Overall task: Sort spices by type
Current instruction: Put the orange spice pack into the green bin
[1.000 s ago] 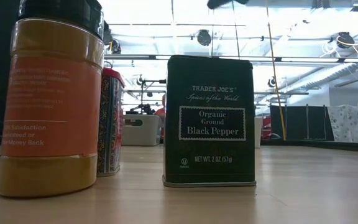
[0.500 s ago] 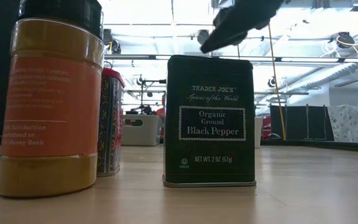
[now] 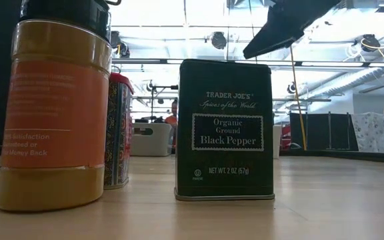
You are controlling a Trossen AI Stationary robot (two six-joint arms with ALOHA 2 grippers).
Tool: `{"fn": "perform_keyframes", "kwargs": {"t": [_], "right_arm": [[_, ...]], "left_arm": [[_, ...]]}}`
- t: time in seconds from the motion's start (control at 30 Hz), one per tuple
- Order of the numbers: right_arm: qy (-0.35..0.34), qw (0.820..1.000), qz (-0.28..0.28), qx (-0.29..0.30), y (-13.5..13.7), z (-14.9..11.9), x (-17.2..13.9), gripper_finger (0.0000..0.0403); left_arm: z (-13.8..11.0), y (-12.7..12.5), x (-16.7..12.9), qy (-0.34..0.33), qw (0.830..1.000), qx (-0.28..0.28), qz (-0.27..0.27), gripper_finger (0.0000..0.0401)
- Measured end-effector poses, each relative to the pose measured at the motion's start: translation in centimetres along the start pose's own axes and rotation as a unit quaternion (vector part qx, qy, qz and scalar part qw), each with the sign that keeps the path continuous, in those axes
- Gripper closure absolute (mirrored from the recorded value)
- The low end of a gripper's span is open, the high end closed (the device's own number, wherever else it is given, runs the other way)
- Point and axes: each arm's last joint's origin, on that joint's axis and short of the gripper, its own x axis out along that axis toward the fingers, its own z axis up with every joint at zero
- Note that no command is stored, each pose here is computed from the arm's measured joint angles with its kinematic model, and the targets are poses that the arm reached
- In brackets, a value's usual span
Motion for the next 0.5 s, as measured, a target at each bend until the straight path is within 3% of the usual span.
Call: {"fn": "perform_keyframes", "kwargs": {"t": [0.1,0.27,0.5], "right_arm": [[-0.007,1.000,0.003,0.009,0.0,0.2,-0.1,0.0204],[0.003,1.000,0.016,0.017,0.3,-0.1,0.3,0.0204],[-0.003,1.000,0.013,-0.021,0.2,0.1,0.3,0.0204]], "left_arm": [[0.1,-0.6,0.1,0.002,0.998,-0.014,-0.056,0.0397],[-0.3,-2.5,0.1,-0.003,0.992,0.008,-0.128,0.0397],[-1.2,-5.6,1.0,0.020,0.991,-0.005,-0.130,0.0397]]}}
